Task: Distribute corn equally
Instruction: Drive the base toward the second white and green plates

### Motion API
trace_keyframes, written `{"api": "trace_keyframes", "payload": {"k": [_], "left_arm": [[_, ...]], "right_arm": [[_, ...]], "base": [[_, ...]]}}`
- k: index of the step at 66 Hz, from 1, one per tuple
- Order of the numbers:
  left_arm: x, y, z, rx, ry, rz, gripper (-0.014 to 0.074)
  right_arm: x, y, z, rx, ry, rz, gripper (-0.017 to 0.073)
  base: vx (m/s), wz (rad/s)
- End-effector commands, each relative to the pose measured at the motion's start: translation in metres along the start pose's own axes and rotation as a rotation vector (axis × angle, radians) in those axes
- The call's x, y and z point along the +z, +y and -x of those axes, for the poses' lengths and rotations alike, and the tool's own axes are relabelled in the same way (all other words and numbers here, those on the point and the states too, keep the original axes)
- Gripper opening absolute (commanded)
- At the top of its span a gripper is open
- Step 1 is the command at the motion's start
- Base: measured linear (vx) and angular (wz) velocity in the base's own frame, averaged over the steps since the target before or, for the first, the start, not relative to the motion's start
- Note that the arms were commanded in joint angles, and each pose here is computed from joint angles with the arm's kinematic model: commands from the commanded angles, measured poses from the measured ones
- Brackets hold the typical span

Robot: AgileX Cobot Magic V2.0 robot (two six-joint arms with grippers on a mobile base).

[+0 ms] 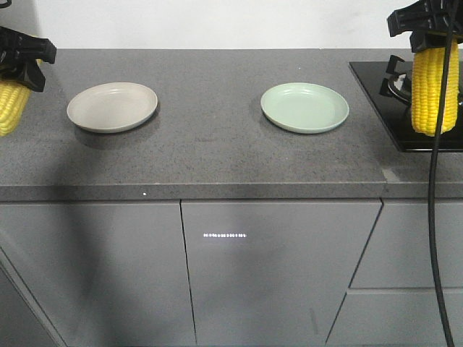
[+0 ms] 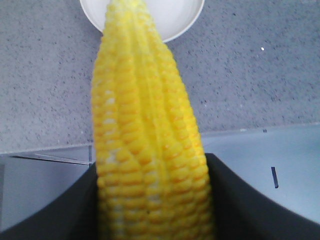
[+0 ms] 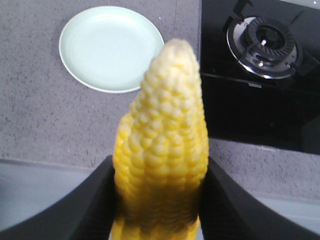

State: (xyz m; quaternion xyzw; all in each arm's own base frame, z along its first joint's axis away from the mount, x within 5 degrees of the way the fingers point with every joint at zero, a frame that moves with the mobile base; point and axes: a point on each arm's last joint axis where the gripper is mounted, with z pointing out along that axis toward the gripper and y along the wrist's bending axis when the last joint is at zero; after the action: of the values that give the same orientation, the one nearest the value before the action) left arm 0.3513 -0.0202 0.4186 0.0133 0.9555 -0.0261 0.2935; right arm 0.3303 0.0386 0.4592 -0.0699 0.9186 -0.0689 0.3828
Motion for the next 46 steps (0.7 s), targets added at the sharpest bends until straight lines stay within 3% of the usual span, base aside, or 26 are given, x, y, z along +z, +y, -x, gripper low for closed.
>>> {"api": "trace_keyframes", "payload": {"k": [1,46], "left_arm": [[-0.0294,-0.0018,0.0023,0.002,-0.099,-0.010,0.0165],[-0.0294,-0.0018,0.0023,0.002,-0.099,-0.010,0.0165]], "right_arm": [[-0.0258,-0.0083,0.0085,0.011,-0.123,-0.025,0.0187],[-0.0258,-0.0083,0.0085,0.011,-0.123,-0.025,0.0187]], "base": [[0.17,0.06],[0.16,0.07]]}}
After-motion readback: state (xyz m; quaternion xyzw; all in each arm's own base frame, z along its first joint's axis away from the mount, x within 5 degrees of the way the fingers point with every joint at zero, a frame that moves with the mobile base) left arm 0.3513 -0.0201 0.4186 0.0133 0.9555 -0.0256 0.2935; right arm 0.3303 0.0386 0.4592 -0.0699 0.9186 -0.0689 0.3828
